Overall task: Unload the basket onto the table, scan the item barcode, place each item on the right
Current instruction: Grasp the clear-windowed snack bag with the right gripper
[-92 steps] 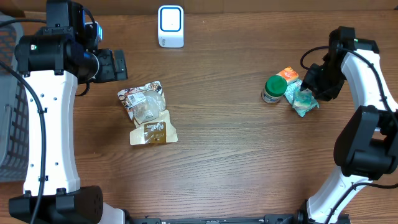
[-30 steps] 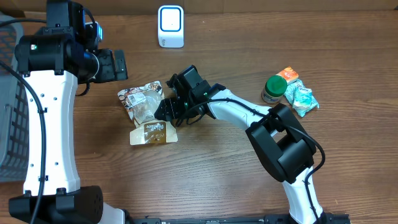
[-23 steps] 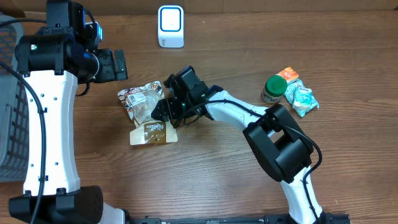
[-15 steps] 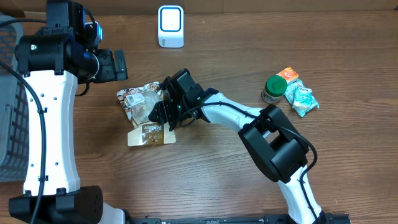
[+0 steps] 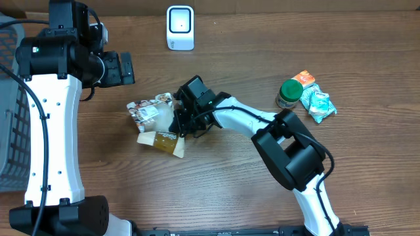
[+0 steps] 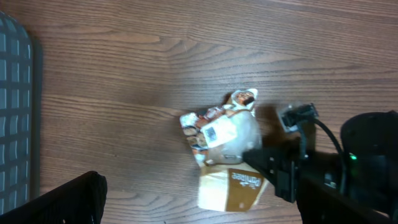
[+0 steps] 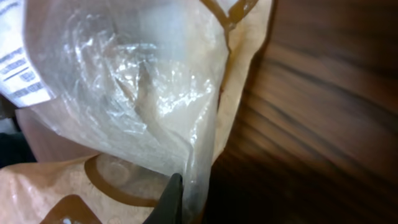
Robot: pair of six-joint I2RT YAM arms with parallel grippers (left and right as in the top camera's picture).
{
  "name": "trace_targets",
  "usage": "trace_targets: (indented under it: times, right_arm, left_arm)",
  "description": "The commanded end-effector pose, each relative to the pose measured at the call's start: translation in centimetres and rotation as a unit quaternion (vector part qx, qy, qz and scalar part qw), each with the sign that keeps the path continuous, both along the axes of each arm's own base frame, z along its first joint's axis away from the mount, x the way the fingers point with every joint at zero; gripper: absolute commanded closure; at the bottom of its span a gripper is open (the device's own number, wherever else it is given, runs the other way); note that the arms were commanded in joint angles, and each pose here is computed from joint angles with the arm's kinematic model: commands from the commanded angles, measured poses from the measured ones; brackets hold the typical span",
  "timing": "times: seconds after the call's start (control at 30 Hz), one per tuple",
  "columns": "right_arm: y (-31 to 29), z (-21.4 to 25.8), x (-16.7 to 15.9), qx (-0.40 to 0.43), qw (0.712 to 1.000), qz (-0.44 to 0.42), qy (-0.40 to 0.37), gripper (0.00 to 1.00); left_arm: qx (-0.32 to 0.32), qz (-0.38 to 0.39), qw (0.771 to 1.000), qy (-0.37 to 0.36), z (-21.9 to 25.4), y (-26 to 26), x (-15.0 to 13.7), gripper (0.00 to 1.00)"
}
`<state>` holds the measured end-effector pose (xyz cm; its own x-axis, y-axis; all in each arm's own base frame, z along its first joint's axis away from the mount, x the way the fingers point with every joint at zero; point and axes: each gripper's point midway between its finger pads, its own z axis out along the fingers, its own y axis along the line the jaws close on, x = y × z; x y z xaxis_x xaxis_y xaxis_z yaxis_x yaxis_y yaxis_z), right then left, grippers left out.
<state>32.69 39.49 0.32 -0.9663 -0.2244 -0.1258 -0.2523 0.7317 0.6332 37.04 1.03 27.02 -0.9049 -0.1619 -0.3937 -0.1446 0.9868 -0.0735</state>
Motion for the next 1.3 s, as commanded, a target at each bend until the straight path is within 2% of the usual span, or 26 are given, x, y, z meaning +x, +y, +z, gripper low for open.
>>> trace_targets:
  times: [0.0,0.17,0.27,0.53,0.7,0.77,0.83,0.97,1.1,1.27]
  right_arm:
    - [-2.3,4.5,3.2,-0.028,0.996,-0.031,-0.084,0.96]
    - [-7.2,8.7,5.2,-0.127,0.973,-0.099,-0.165,0.96]
    - [-8.6,9.1,5.3,-0.157,0.966,-0.112,-0.175,0.96]
    - [-10.4,3.5,2.4,-0.194,0.962,-0.184,-0.060,0.96]
    - [-10.8,1.0,0.5,-0.197,0.963,-0.186,-0.013,0.96]
    - [-10.8,0.9,0.5,-0.197,0.962,-0.186,-0.013,0.81]
    - [-10.8,1.0,0.6,-0.196,0.963,-0.182,-0.017,0.72]
    - [-11.0,1.5,1.1,-0.184,0.968,-0.172,-0.012,0.63]
    - [-12.0,2.8,2.0,-0.149,0.974,-0.169,0.020,0.59]
    - [-12.9,4.0,2.1,-0.080,0.985,-0.137,0.063,0.40]
  left_arm:
    - [0.005,-0.008,1.000,-0.006,0.3,0.0,0.2,0.00]
    - [0.005,-0.008,1.000,-0.006,0.3,0.0,0.2,0.00]
    - [0.005,-0.008,1.000,-0.006,0.3,0.0,0.2,0.00]
    - [0.005,-0.008,1.000,-0.006,0.3,0.0,0.2,0.01]
    - [0.005,-0.008,1.000,-0.006,0.3,0.0,0.2,0.00]
    - [0.005,-0.008,1.000,-0.006,0.3,0.0,0.2,0.00]
    - [0.005,-0.008,1.000,-0.006,0.3,0.0,0.2,0.01]
    - [0.005,-0.008,1.000,-0.006,0.3,0.0,0.2,0.00]
    - [0.005,-0.008,1.000,-0.006,0.3,0.0,0.2,0.00]
    - [0.005,-0.008,1.000,-0.006,0.3,0.0,0.2,0.00]
